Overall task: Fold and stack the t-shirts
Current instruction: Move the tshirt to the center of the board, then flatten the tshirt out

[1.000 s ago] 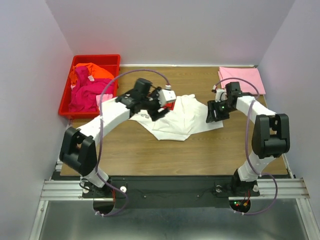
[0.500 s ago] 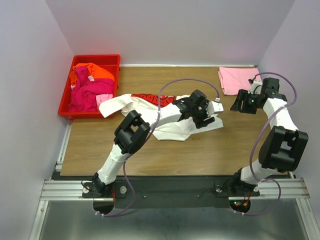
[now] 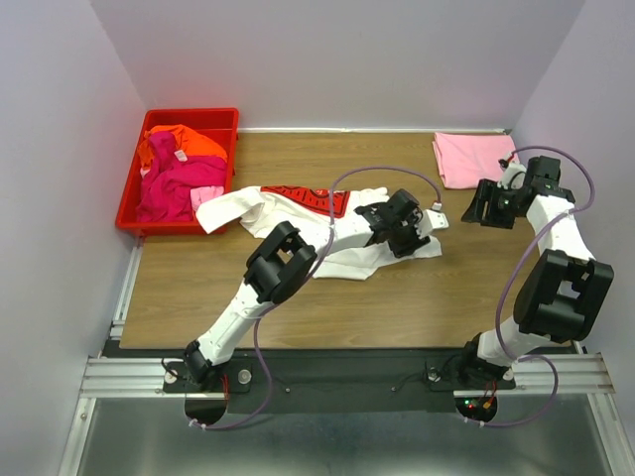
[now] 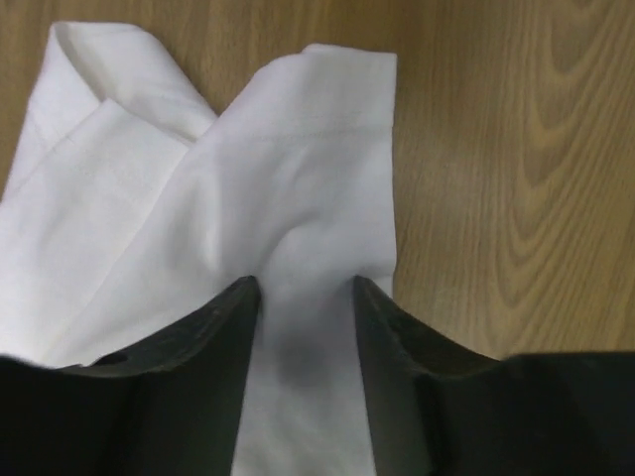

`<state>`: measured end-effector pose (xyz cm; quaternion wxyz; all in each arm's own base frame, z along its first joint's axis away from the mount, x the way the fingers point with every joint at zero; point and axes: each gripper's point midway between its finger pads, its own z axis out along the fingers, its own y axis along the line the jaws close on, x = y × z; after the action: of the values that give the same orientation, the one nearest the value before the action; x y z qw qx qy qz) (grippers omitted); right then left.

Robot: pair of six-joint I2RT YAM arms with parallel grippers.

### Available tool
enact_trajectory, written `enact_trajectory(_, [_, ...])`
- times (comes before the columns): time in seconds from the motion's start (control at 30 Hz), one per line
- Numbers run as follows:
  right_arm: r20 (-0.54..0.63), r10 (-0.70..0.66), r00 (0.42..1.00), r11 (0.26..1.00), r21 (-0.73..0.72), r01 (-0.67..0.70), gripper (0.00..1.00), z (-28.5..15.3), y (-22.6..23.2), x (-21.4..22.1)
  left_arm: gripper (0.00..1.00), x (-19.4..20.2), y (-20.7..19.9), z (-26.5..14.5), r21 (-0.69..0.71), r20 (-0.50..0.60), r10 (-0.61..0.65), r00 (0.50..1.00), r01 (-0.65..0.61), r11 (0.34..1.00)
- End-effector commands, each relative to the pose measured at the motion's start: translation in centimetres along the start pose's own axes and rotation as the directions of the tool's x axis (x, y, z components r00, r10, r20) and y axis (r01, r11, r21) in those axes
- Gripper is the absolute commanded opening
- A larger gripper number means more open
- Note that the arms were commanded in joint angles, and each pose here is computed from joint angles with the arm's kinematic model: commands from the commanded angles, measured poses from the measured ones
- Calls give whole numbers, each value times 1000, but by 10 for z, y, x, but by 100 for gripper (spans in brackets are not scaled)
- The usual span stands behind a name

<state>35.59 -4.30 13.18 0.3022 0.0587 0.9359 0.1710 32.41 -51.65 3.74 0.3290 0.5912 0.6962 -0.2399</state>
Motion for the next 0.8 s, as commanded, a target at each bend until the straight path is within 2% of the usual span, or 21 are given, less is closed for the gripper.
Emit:
enact_trajectory(0.0, [32, -19, 999, 1000, 6, 18, 67, -10, 0, -10, 38, -1, -3, -15, -6, -32, 18, 999, -18, 1000])
enact_trajectory(0.03, [28, -19, 999, 1000, -1, 19, 67, -8, 0, -9, 32, 12, -11, -18, 24, -68, 18, 998, -17, 1000])
enact_trajectory(0.07, [25, -19, 1000, 1000, -3, 19, 67, -7, 0, -8, 18, 4, -13, -29, 29, -57, 25, 998, -23, 999])
enact_trajectory(0.1, [23, -19, 1000, 1000, -7, 19, 67, -6, 0, -8, 10, 2, -15, -37, 41, -53, 28, 998, -26, 999])
enact_trajectory(0.13, [16, -17, 1000, 1000, -11, 17, 67, -5, 0, -6, 3, 5, -18, -45, 54, -57, 21, 998, -18, 998])
enact_trajectory(0.17, [10, -19, 1000, 999, -30, 19, 66, -3, 2, -4, 0, -14, -24, -65, 84, -13, 8, 1000, -7, 996])
enact_trajectory(0.3, [-15, -16, 1000, 996, -82, 15, 66, 4, 7, 6, 0, -51, -44, -128, 270, 105, -116, 988, 84, 959])
enact_trajectory(0.4, [-36, -18, 999, 992, -124, 14, 66, 10, 11, 13, 0, -60, -35, -165, 293, 151, -177, 972, 127, 948])
enact_trajectory(0.47, [-57, -13, 998, 988, -157, 3, 66, 15, 14, 21, 0, -49, -33, -175, 322, 136, -217, 967, 164, 932])
enact_trajectory(0.6, [-101, -20, 995, 974, -226, -3, 71, 21, 21, 39, 0, -18, 10, -190, 295, 120, -336, 934, 290, 910])
enact_trajectory(0.77, [-161, -30, 986, 952, -305, -21, 77, 30, 37, 60, 2, 10, 49, -188, 251, 115, -407, 906, 370, 895])
